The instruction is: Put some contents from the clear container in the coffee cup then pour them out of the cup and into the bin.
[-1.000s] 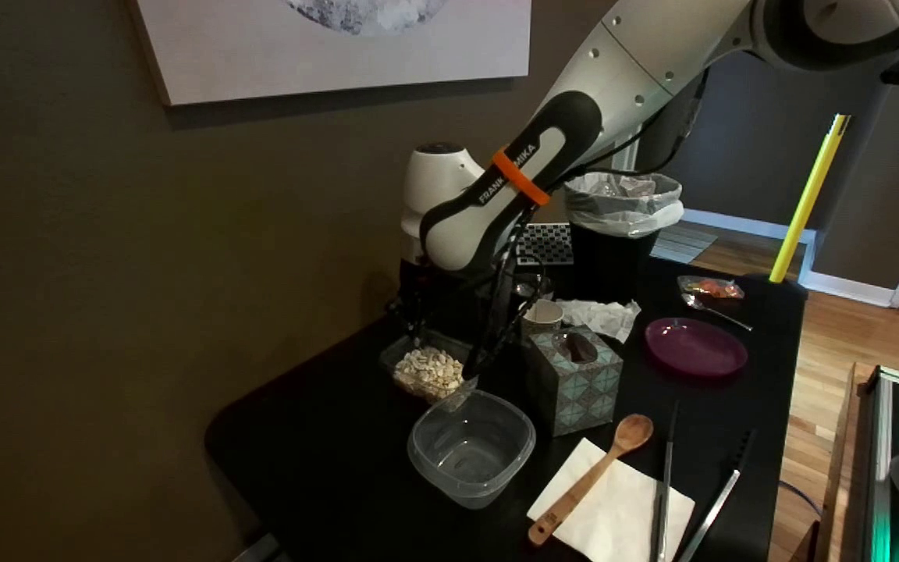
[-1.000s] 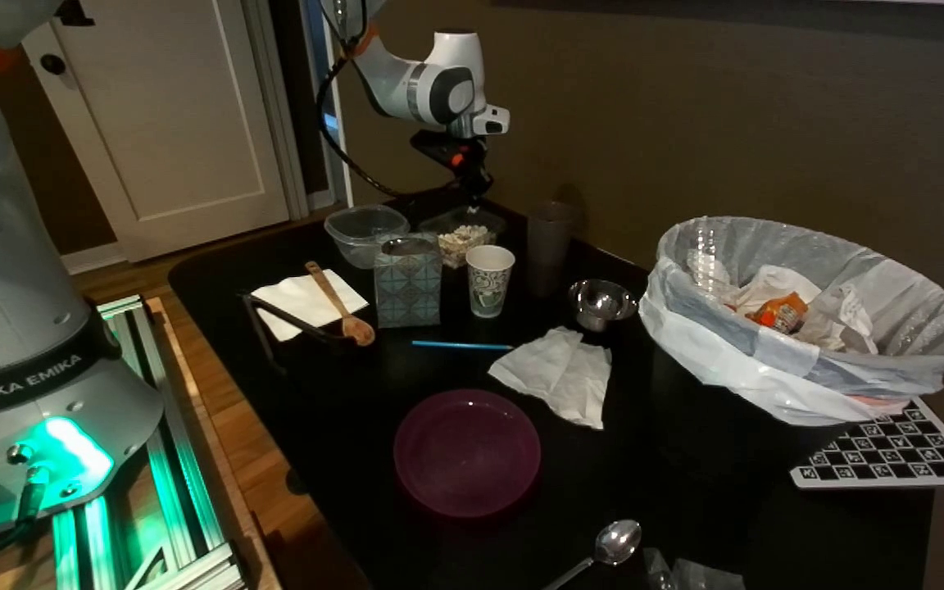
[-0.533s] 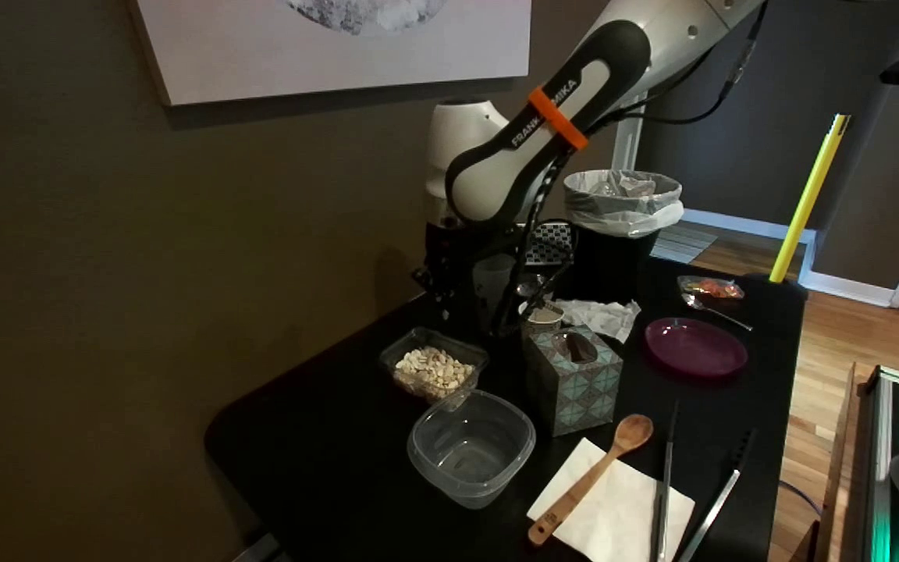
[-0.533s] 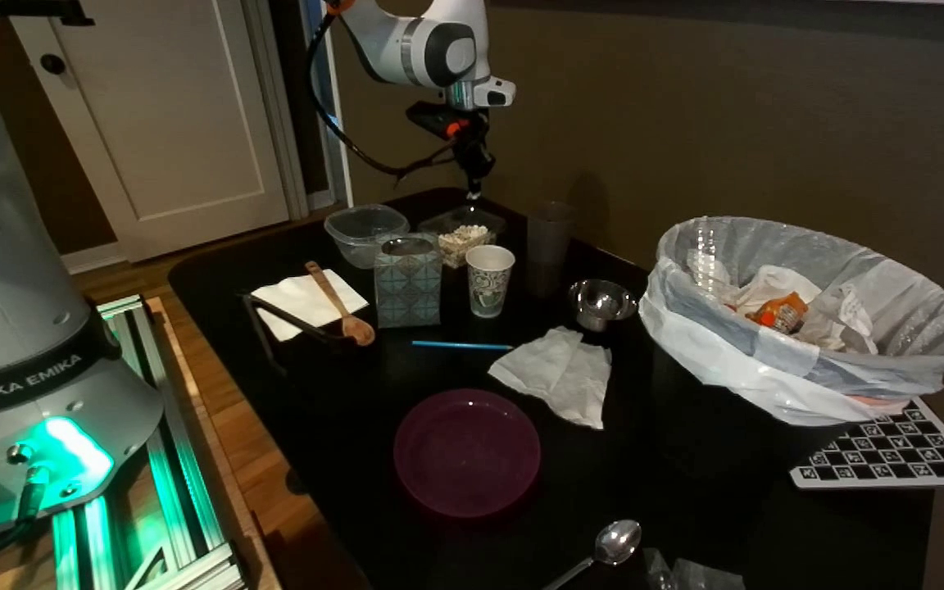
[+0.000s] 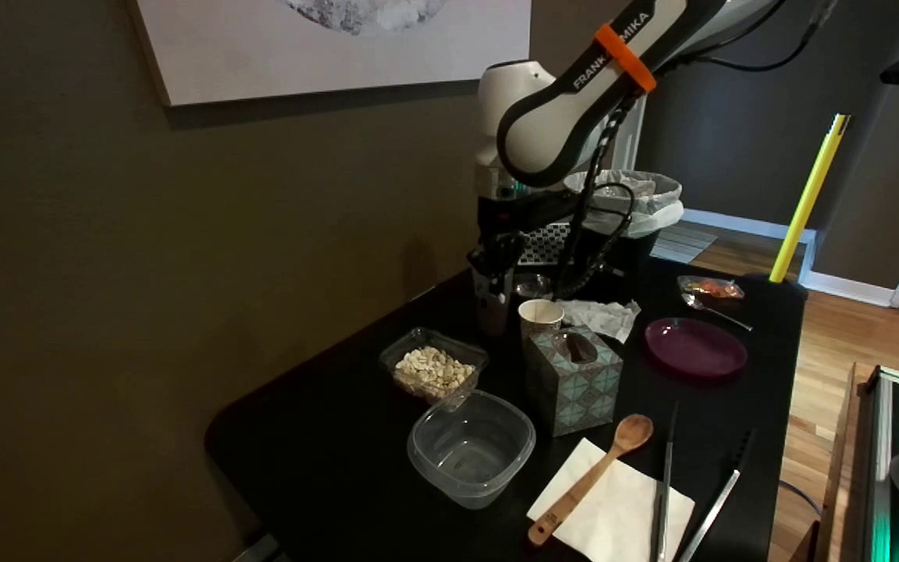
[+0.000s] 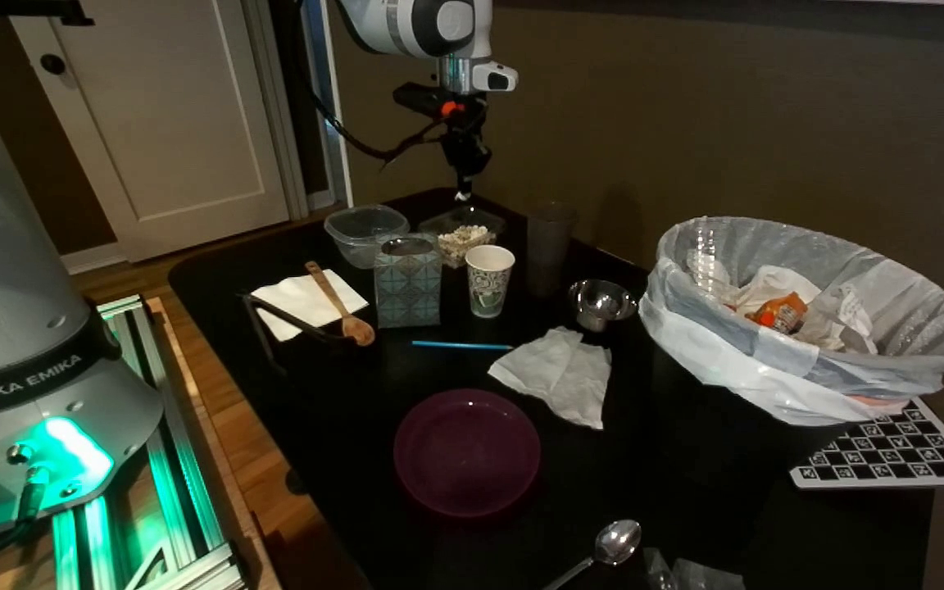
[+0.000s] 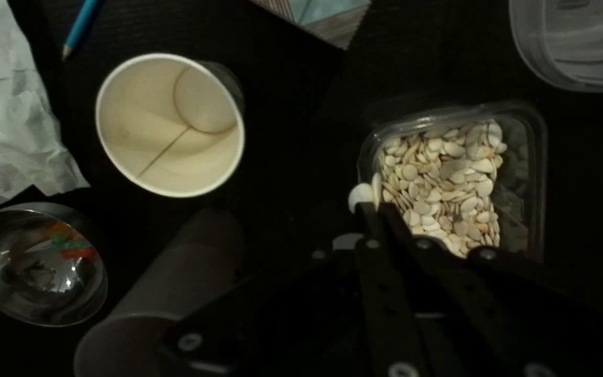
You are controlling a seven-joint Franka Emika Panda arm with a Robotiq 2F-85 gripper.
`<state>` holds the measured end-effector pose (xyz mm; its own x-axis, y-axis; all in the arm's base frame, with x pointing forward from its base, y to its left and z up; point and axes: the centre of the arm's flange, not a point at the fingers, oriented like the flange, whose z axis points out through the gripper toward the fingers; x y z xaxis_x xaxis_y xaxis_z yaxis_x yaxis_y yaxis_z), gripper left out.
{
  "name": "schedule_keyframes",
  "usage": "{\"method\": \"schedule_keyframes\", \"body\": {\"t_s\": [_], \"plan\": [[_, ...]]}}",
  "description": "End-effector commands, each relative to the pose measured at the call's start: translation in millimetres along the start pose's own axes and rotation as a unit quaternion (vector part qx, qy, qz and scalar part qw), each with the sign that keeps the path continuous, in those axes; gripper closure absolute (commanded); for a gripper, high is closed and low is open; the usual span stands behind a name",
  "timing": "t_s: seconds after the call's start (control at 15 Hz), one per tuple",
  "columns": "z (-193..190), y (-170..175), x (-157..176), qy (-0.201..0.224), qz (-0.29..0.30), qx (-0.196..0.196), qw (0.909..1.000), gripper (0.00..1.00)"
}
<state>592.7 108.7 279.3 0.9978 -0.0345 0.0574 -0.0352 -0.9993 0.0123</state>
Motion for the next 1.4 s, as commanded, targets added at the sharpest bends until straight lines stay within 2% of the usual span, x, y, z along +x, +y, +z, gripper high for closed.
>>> {"method": "schedule_keyframes", "body": {"t_s": [0.0, 0.47, 1.13, 1.2, 1.27, 1.33], "plan": [[0, 36, -33, -0.027, -0.030, 0.005, 0.9992, 0.99], [21, 79, -47, -0.041, -0.046, -0.004, 0.9981, 0.99], [42, 102, -38, -0.023, -0.014, -0.008, 0.9996, 0.99], [44, 104, -37, -0.023, -0.010, -0.010, 0.9996, 0.96], [46, 106, -37, -0.022, -0.006, -0.012, 0.9997, 0.71], [48, 108, -36, -0.020, -0.002, -0.014, 0.9997, 0.70]]}}
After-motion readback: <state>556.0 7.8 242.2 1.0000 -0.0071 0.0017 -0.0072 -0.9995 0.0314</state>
